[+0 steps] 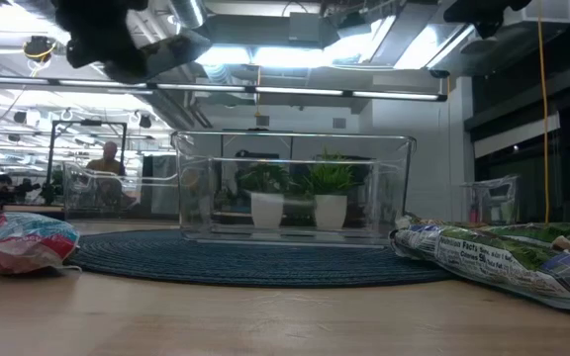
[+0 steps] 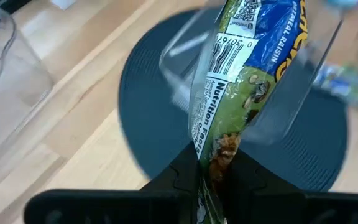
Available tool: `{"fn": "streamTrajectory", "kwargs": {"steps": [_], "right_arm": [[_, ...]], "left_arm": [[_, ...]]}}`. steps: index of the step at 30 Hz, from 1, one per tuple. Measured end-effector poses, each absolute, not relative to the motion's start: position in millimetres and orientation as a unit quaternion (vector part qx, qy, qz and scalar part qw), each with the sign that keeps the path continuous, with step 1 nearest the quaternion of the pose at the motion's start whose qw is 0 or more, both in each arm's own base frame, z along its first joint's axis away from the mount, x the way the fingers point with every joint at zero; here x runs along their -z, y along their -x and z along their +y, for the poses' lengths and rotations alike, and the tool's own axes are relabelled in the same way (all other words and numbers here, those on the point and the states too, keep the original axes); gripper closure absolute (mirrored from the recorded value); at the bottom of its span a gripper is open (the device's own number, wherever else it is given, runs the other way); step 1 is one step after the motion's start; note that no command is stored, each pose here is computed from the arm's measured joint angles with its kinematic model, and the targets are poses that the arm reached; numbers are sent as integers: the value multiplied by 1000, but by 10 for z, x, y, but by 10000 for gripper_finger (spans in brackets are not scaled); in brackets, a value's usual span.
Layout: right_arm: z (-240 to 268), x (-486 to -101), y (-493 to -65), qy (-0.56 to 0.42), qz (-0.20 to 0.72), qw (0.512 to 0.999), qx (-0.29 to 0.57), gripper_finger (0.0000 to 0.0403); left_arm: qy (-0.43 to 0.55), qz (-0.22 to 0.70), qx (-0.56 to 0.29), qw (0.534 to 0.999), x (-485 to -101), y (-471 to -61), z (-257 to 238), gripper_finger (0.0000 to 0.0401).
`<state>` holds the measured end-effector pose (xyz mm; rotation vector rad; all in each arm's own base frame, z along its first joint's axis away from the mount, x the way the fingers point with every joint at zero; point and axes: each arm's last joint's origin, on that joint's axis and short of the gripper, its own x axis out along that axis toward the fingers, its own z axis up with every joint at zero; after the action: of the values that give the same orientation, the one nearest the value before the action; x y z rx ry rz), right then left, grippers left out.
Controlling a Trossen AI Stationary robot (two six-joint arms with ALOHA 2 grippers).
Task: Pick and place Granola Bars by type
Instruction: Put the blue granola bar into the top left transparent bin
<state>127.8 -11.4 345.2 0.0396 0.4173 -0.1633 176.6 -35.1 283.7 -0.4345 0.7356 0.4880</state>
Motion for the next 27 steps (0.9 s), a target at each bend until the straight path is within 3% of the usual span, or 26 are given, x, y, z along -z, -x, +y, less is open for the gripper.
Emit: {"fn": "streamTrajectory", "kwargs": {"steps": [9,16,27], "right_arm": [[-116,-3439,-1316,-37,211,973,85,370],[-124,-3378,-1435,-42,236,967,86,370],[-131,-3322,-1536,-18,258,962,81,370]], "left_arm": [[210,276,-263,900,-3445,-1796,-38,370],[196,245,-335,889,-3962,-1589,315,369],[157,299,-416,845,-4116,-1274,726,369]]}}
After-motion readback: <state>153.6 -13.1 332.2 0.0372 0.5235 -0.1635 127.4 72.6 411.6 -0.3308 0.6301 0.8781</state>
